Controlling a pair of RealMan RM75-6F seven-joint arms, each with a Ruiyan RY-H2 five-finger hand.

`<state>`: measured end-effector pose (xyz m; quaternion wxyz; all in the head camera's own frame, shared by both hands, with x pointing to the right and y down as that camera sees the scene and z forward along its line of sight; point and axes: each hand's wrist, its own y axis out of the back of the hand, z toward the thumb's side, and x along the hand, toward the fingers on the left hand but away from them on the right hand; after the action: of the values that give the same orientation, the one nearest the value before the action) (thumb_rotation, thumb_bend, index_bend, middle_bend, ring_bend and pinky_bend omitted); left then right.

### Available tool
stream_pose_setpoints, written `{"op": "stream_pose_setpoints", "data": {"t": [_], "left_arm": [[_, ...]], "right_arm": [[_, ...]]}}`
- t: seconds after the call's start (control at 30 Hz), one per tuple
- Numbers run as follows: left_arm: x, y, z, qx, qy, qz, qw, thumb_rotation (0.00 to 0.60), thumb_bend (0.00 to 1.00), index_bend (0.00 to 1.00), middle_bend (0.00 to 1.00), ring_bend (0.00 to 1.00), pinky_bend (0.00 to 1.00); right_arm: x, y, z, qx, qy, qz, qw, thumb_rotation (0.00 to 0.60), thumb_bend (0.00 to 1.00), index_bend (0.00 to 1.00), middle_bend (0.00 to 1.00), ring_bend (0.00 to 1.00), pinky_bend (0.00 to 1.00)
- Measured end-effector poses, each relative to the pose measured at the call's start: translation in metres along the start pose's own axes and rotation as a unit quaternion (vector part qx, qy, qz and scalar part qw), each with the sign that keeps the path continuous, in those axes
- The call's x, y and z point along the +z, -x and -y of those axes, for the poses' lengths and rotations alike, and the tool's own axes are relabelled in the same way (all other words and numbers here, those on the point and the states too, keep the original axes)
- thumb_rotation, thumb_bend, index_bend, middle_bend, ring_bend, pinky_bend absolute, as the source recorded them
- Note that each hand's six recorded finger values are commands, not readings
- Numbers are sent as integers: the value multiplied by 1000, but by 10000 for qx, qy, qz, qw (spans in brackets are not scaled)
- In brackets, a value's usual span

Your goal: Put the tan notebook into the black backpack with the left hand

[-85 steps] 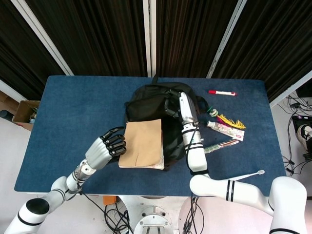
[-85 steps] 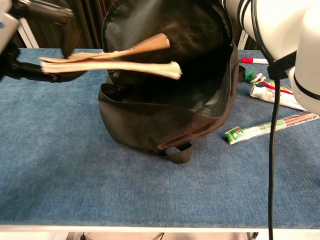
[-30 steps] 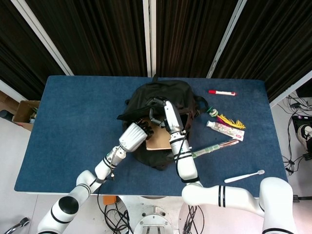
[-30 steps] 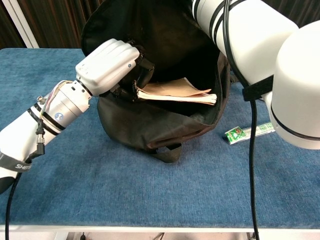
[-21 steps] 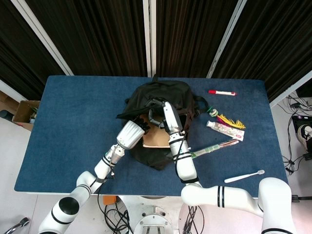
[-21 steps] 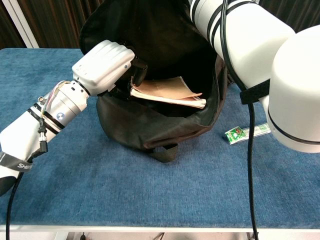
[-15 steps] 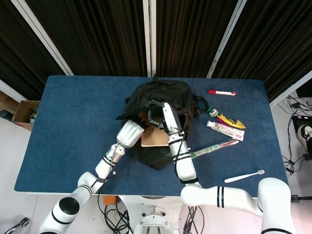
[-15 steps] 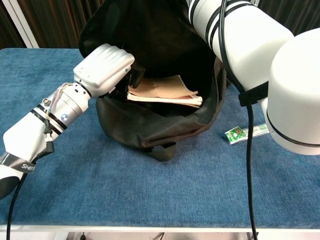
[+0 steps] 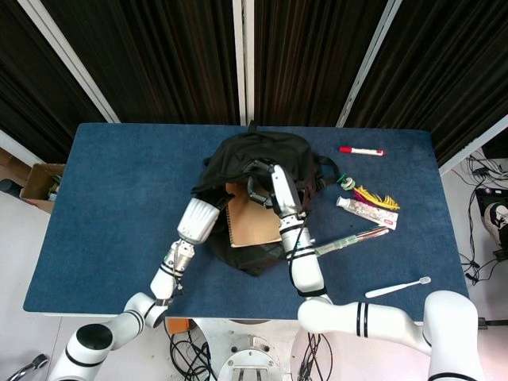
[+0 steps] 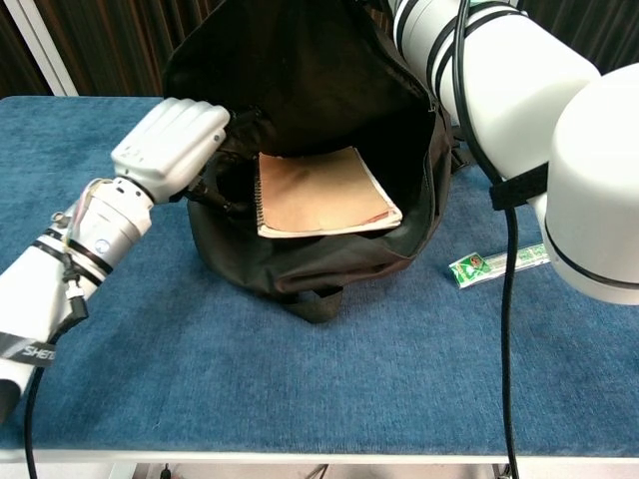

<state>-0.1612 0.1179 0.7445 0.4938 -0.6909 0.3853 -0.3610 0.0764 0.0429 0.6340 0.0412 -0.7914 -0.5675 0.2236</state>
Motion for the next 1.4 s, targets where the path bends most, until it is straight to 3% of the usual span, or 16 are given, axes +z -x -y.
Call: {"op": "stream_pose_setpoints", "data": {"t": [0.3,0.67,0.9,1.4], "left_arm": [[-12,27,-31,213,426,-136,9988,600,0,262,306,309,248],[16,49,-54,-49,1451,234,9891,600,0,262,297,293,243],[41,40,-42,-335,1593,515,9853,600,0,279,297,289,243],[62,22,-24,-297,1232,783,9888,600,0,314,319,289,243]], "right_arm": [[-2,-2,-1,60,-29,-2,10000,600,617,596,444,352,201],[-6,-3,0,87,-88,31,9999,600,617,596,444,352,200],[-7,-4,0,80,-83,38,9999,600,617,596,444,352,200],[-10,-4,-4,57,-55,77,9999,600,616,596,444,352,199]]}}
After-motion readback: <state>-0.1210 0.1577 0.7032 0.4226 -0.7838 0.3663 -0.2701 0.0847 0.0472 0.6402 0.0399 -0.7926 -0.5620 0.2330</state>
